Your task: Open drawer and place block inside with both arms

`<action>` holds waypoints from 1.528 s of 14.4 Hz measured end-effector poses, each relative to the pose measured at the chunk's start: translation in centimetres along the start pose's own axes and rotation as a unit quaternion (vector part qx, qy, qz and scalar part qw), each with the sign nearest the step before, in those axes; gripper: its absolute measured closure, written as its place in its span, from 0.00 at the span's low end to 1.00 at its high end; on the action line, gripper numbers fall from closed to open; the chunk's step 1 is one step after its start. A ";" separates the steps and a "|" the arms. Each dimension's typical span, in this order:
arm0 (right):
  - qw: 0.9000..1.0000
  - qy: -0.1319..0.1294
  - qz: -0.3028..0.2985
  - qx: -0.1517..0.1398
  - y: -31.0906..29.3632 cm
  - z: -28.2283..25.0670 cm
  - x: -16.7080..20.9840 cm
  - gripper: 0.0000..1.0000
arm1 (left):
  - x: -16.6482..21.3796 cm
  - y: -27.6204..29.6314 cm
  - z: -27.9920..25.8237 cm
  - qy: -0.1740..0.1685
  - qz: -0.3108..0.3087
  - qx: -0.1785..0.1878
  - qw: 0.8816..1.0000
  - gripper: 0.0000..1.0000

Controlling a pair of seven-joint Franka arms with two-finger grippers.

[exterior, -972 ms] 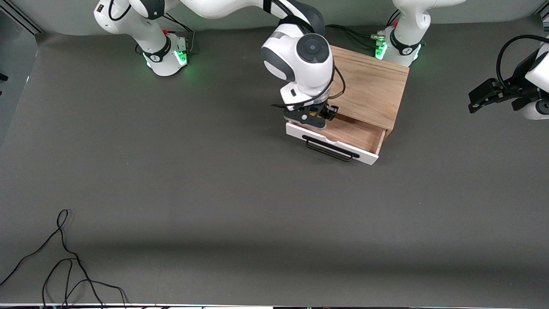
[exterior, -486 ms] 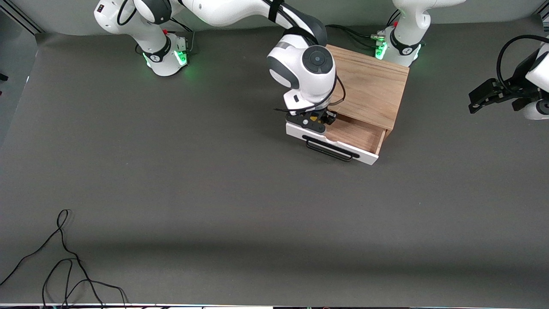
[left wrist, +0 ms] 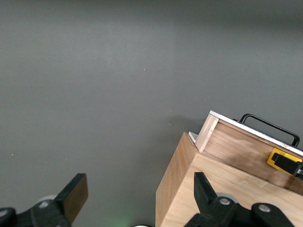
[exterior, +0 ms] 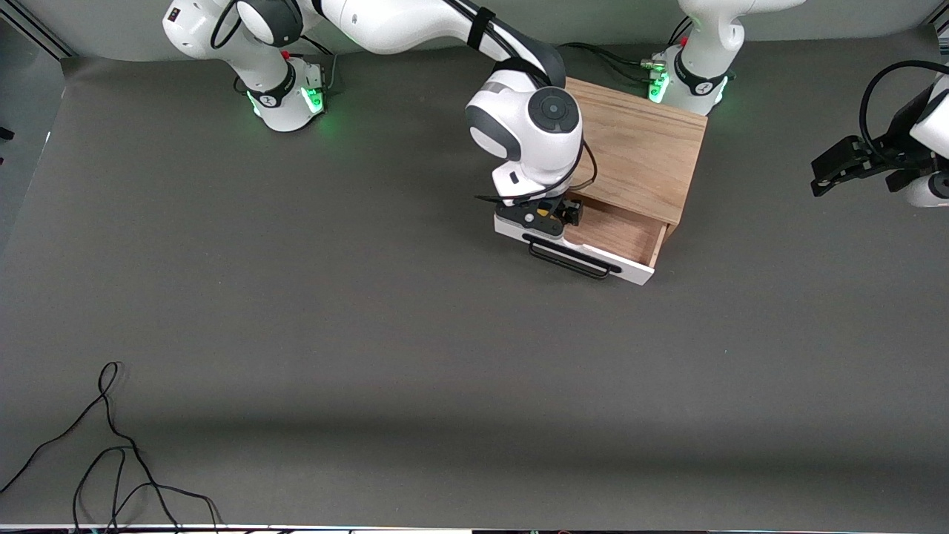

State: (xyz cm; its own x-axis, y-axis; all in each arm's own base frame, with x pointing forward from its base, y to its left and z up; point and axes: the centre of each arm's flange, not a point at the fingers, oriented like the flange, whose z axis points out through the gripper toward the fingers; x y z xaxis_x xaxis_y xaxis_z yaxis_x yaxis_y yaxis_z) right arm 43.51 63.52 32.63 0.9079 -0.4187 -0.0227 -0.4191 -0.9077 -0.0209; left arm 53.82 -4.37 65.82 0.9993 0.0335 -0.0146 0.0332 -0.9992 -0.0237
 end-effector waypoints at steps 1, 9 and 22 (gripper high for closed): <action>1.000 0.004 0.002 0.008 -0.1 -1.0 0.4 0.00 | 0.0 0.0 0.0 0.000 0.000 0.000 1.000 0.00; 0.998 0.022 0.015 0.059 11.9 -23.5 18.5 0.00 | 0.0 0.0 0.0 0.001 0.000 0.000 1.000 0.00; 0.991 0.023 -0.127 0.033 49.8 -30.8 35.9 0.00 | 0.6 -0.1 0.2 0.013 -0.002 -0.002 1.000 0.00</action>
State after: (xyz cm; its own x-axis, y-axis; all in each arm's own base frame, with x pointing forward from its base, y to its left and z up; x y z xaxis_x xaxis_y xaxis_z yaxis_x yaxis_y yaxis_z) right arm 55.63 2.37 61.53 0.9831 -0.1795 0.0366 -0.1759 -0.9807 -0.0854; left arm 54.45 -4.26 65.57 0.9993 0.0361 0.0124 0.0363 -0.9991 -0.0196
